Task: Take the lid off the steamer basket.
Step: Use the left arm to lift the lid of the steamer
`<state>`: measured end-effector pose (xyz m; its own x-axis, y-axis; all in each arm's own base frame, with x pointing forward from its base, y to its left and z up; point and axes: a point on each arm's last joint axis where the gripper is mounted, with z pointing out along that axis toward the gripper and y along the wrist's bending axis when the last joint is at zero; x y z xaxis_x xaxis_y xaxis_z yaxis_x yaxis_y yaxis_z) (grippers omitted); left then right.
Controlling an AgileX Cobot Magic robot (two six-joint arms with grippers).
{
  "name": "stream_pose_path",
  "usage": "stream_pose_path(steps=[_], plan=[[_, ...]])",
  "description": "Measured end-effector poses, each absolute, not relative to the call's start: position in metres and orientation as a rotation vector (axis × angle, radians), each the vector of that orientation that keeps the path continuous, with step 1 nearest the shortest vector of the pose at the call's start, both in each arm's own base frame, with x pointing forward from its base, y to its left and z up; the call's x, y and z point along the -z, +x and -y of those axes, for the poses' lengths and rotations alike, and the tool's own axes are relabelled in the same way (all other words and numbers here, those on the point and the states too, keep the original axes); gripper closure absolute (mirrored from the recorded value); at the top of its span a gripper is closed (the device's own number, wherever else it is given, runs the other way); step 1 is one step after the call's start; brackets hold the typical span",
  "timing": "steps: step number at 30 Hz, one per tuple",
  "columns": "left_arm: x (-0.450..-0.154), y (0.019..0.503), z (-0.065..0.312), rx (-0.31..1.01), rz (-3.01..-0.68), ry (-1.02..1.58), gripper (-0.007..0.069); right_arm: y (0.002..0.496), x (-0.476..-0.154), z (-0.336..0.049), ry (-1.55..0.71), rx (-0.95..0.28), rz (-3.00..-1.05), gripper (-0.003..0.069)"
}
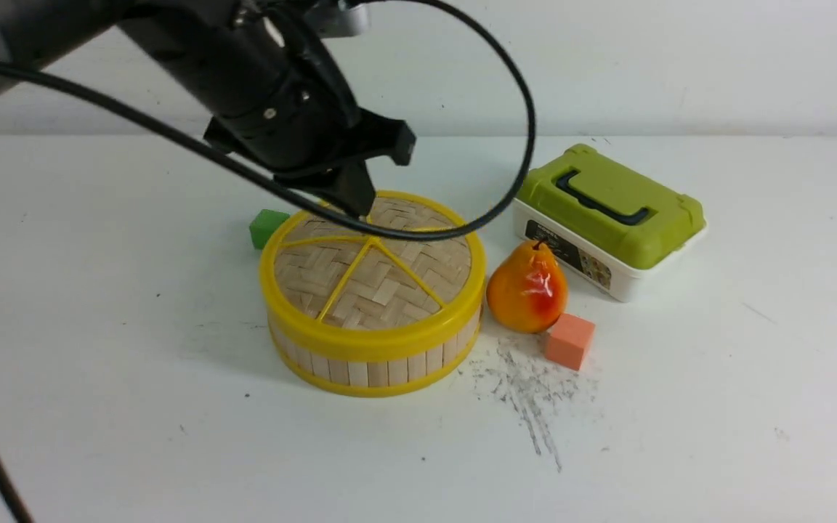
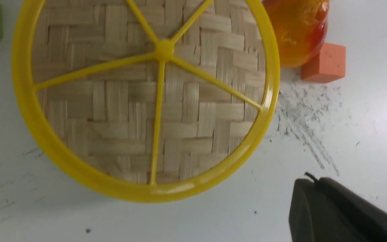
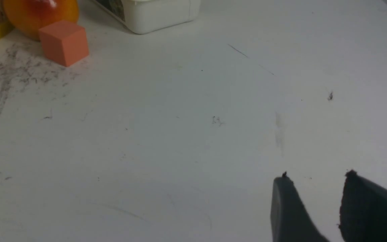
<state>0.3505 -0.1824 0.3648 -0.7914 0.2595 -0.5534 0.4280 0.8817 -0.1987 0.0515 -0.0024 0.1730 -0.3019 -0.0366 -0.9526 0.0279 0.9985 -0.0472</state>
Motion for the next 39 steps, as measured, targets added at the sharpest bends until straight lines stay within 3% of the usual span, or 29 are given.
stream_pose_path(steps=[6,8,12,13,15,18,25,33,39], plan=[[-0.356,0.376,0.21,0.293,-2.528,0.5,0.0627,0.052,-0.173,0.002,-0.006,0.064,-1.876,0.0419],[-0.35,0.389,0.214,0.225,-2.522,0.482,0.0582,0.052,-0.173,0.002,-0.006,0.064,-1.876,0.0419],[-0.335,0.409,0.217,0.114,-2.52,0.436,0.0376,0.052,-0.173,0.002,-0.006,0.064,-1.876,0.0419],[-0.333,0.41,0.217,0.103,-2.521,0.435,0.0376,0.052,-0.173,0.002,-0.006,0.064,-1.876,0.0419],[-0.322,0.417,0.217,0.056,-2.529,0.437,0.0267,0.052,-0.173,0.002,-0.006,0.064,-1.876,0.0419],[-0.307,0.424,0.221,0.041,-2.543,0.442,0.0191,0.052,-0.173,0.002,-0.006,0.064,-1.876,0.0419],[-0.292,0.433,0.225,0.044,-2.53,0.436,0.0174,0.052,-0.173,0.002,-0.006,0.064,-1.876,0.0419],[-0.289,0.438,0.225,0.047,-2.51,0.401,0.0261,0.052,-0.173,0.002,-0.006,0.064,-1.876,0.0419],[-0.275,0.446,0.219,0.063,-2.553,0.333,0.0285,0.052,-0.173,0.002,-0.006,0.064,-1.876,0.0419]])
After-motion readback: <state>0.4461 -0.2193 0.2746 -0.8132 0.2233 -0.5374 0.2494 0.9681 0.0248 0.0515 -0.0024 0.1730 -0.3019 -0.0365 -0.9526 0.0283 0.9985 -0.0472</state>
